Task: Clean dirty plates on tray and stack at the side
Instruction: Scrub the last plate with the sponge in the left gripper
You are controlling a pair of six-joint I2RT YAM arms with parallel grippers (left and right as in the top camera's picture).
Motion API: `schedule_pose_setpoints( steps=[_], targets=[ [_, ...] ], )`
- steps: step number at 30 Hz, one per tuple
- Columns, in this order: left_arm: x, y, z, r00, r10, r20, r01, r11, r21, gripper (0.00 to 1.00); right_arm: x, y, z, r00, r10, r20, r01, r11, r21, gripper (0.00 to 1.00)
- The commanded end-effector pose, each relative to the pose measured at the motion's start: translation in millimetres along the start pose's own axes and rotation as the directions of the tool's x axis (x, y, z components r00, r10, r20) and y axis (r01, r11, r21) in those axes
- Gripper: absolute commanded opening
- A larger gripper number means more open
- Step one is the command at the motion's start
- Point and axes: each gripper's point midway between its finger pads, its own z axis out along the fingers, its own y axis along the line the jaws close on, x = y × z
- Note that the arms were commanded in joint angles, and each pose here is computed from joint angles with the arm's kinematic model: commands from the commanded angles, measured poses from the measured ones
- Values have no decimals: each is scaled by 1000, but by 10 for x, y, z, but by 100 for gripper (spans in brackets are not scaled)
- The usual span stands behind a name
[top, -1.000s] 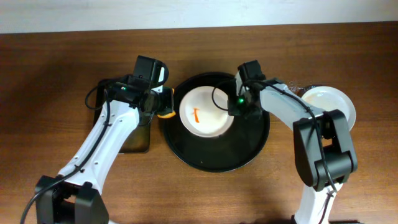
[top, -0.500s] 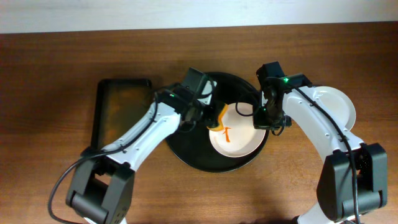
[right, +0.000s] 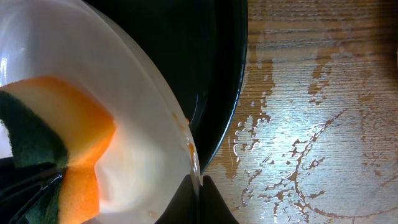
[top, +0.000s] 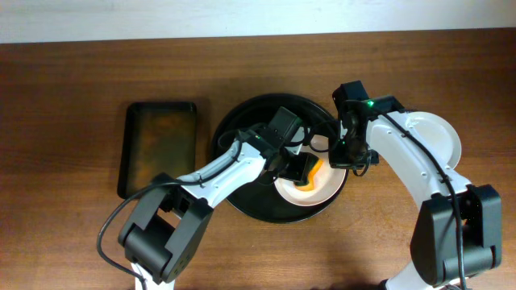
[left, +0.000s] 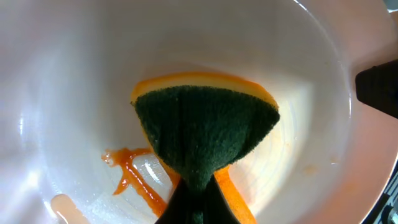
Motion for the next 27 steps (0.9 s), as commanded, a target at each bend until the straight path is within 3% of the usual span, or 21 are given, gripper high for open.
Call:
schedule_pose_setpoints(
  steps=[1, 8, 13, 17, 21, 27],
  targets=[
    [129, 207, 173, 999, -32, -35, 30, 997, -76, 1, 17, 10, -7, 1000, -10, -4, 10, 1000, 1, 4],
    [17, 625, 175, 998, -51, 26, 56, 969, -240, 0, 27, 7, -8, 1000, -10, -8, 10, 1000, 2, 4],
    [-39, 764, 114, 996, -78, 44, 87, 963, -254, 0, 15, 10, -7, 1000, -10, -3, 10, 1000, 1, 4],
    [-45, 779, 107, 996, -79, 47, 89, 962, -257, 0, -182, 68, 65, 998, -9, 65, 10, 1000, -18, 15],
    [-45, 776, 108, 996, -79, 47, 88, 962, -257, 0, -227, 93, 334, 1000, -10, 23, 10, 1000, -11, 4],
    [-37, 782, 106, 996, -81, 44, 90, 962, -259, 0, -179, 196, 727, 997, -11, -71, 7, 999, -50, 4]
  ],
)
